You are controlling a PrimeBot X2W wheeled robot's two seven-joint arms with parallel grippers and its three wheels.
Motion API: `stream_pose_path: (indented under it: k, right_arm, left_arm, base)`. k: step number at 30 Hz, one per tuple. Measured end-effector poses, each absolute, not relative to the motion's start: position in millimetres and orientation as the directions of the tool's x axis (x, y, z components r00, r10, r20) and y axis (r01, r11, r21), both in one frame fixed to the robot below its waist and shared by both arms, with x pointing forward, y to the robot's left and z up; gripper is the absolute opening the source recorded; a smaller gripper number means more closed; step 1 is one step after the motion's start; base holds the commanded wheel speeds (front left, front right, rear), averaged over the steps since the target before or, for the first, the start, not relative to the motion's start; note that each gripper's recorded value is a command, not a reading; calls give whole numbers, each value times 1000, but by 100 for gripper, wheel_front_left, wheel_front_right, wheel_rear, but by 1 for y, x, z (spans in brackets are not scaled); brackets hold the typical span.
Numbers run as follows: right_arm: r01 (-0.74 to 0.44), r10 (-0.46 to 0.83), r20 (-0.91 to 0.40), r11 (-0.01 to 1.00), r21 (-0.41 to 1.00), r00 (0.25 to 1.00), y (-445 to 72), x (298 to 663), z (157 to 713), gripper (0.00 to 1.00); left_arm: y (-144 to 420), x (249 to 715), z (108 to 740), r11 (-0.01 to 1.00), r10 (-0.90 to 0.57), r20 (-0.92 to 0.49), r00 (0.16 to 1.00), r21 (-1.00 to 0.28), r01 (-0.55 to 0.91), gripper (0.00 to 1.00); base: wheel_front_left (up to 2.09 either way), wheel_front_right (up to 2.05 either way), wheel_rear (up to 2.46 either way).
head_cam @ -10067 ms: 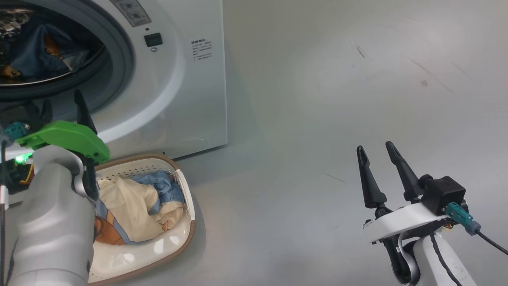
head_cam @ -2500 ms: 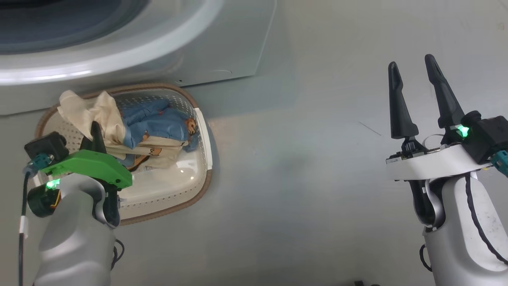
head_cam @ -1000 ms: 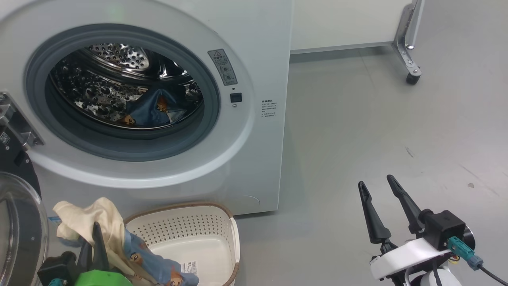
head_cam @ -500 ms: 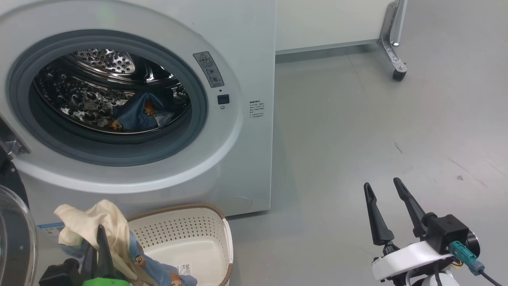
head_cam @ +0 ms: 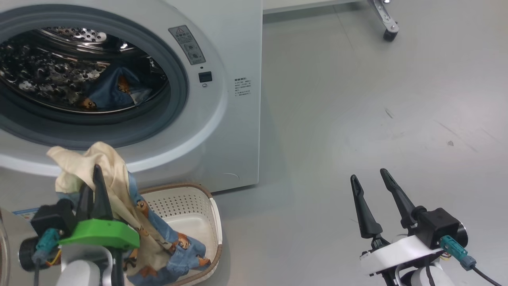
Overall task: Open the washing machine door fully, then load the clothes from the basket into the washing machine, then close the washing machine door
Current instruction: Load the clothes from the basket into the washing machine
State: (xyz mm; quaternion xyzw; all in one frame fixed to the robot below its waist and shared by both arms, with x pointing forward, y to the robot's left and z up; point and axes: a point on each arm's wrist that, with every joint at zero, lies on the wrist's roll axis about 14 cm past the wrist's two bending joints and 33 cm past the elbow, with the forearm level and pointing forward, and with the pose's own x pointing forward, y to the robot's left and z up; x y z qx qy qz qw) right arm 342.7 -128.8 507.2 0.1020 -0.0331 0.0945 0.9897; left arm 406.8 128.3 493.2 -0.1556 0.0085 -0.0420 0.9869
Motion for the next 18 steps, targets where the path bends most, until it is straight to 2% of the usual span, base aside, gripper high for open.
stream_pose_path:
  k: [10, 18]
  right_arm:
    - [-193, 180, 78, 959, 209, 980, -128, 370, 504, 100]
    - [-144, 142, 25, 968, 207, 990, -141, 382, 487, 100]
  left_arm:
    - [145, 489, 501, 975, -83, -17, 996, -209, 78, 0]
    - [147, 558, 501, 983, -92, -33, 995, -159, 86, 0]
  base:
    - [0, 0, 0]
    - [0, 0, 0]
